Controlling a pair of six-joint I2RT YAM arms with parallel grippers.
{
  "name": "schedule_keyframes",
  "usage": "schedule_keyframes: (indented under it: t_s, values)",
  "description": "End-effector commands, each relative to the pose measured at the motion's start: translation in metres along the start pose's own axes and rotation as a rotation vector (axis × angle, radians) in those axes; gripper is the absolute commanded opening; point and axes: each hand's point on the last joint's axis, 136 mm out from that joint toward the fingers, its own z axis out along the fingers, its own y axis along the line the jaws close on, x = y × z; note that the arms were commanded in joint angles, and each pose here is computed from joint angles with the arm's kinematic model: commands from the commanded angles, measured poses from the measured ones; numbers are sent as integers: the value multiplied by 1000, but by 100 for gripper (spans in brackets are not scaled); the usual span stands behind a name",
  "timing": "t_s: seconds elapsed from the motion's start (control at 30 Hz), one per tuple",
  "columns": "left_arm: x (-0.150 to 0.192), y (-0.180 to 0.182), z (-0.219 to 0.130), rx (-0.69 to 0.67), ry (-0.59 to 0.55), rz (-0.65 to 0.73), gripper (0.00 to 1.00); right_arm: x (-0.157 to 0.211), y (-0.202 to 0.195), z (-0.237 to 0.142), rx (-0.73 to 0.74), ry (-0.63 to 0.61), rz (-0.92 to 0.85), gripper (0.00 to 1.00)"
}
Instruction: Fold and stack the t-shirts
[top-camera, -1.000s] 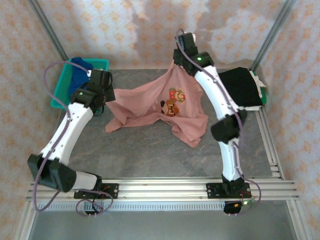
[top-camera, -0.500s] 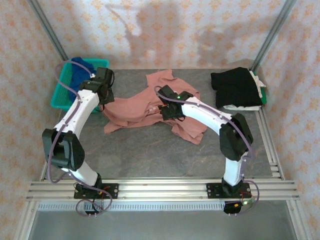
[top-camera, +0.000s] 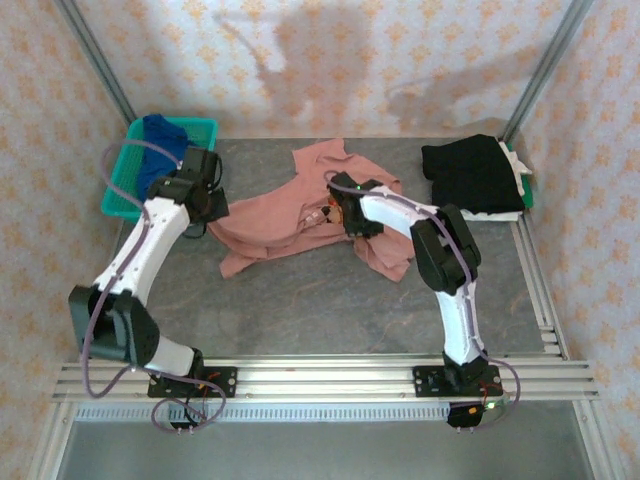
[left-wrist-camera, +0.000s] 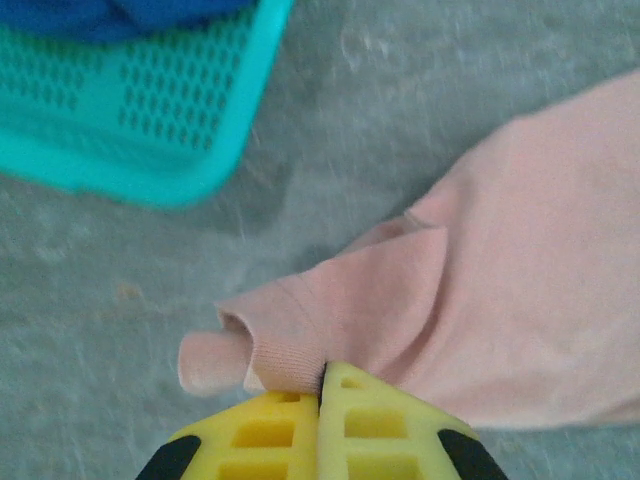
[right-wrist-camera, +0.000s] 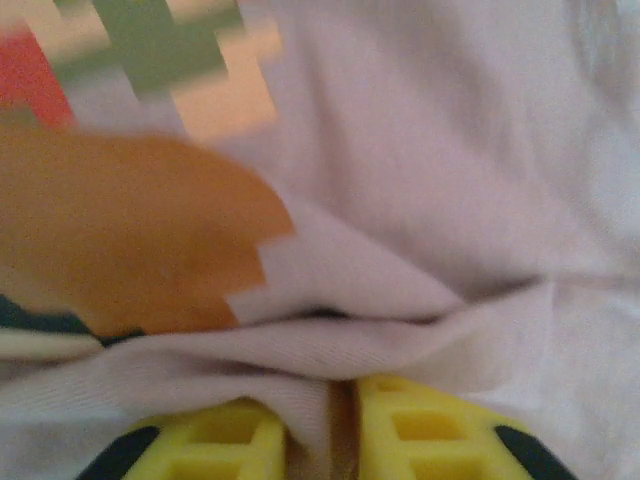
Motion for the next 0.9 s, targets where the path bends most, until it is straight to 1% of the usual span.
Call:
schedule_keyframes:
  t_s: [0.0,0.07,0.17,0.27,0.3,0.33,0.37,0.43,0.5,0.53,0.6,0.67,0.73,0.77,0.83,0.87]
  values:
    - [37,-34,-20,167,30,-14,0,-46,12,-1,-14,-71,3,9]
    - [59,-61,-34,267,36,1,0,-73,31,-4,-64,-98,-6,1]
    - [83,-103,-61,429,29,7,0,-113,63,-22,-179,-156,-22,0]
    - [96,-134,-82,582,28,6,1,-140,93,-59,-338,-209,-39,0]
    - [98,-143,-87,630,30,7,16,-144,99,-72,-367,-230,-52,1]
    - [98,-148,-90,660,32,9,34,-148,100,-84,-388,-246,-59,6]
    - [97,-148,-90,659,25,17,41,-148,97,-93,-390,-252,-55,13]
    - [90,-138,-85,578,-9,59,56,-148,75,-113,-338,-264,-31,28]
    - [77,-125,-79,481,-47,95,67,-139,51,-126,-266,-259,-6,35]
    - [70,-119,-76,451,-55,94,71,-131,43,-131,-253,-249,0,41]
    - [53,-111,-60,416,-53,68,79,-109,38,-144,-264,-252,-4,45]
    - [32,-99,-36,352,-54,7,80,-79,40,-153,-300,-270,-13,52]
    - [10,-90,-10,281,-46,-15,80,-46,56,-161,-406,-280,-17,56]
    - [-3,-88,7,243,-33,-32,80,-23,69,-162,-474,-263,-40,57]
    - [-30,-95,35,204,-26,-40,79,8,91,-163,-545,-277,-57,62]
    - [-44,-101,50,181,-21,-44,79,27,104,-160,-577,-264,-76,64]
